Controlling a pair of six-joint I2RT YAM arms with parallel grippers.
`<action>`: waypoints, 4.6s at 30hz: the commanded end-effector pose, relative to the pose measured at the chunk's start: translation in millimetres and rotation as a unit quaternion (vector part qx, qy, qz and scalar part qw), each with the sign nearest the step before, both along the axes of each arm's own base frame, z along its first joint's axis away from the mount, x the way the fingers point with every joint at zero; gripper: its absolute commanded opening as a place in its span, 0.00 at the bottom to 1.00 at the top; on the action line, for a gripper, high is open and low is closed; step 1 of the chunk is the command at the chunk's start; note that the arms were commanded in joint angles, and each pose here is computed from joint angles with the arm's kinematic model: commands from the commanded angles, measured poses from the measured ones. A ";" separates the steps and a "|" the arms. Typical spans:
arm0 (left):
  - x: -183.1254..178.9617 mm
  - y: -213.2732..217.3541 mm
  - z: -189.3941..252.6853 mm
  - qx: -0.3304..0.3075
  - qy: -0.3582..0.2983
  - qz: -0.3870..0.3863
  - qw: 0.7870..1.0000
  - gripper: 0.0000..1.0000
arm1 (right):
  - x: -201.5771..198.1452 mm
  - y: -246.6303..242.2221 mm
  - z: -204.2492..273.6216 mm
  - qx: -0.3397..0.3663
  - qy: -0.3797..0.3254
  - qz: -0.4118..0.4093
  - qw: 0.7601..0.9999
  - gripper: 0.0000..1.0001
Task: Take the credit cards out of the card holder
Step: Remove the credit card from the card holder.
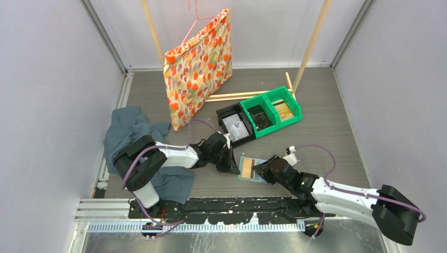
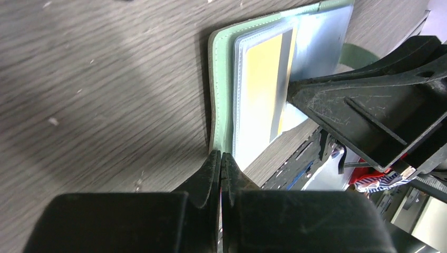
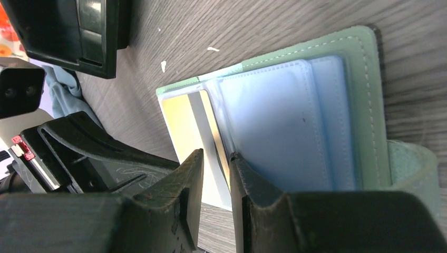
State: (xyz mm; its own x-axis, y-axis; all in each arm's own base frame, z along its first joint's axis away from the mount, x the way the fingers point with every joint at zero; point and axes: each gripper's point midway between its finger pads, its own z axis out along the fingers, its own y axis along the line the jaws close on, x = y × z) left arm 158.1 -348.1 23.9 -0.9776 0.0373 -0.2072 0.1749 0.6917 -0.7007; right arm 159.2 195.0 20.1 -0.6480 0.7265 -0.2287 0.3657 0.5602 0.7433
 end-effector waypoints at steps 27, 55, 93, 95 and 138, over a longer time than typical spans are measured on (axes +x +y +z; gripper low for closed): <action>6.9 46.6 37.1 0.053 -0.080 0.052 0.994 0.18 | -10.6 55.2 -0.9 -0.014 -0.008 0.102 0.995 0.28; 0.8 13.7 4.3 0.008 -0.033 0.024 0.999 0.03 | -10.7 42.8 -4.8 -0.020 -0.008 0.082 0.996 0.29; 8.0 42.3 -1.2 0.094 -0.061 0.035 0.993 0.01 | -8.7 31.3 2.4 0.017 -0.033 0.055 0.998 0.29; 7.4 41.9 -1.0 0.091 -0.060 0.034 0.993 0.01 | -8.6 30.8 2.3 0.017 -0.034 0.055 0.998 0.30; -2.0 32.1 -22.2 0.103 -0.025 0.014 0.994 0.00 | -6.5 22.1 12.8 0.047 -0.061 0.037 0.996 0.01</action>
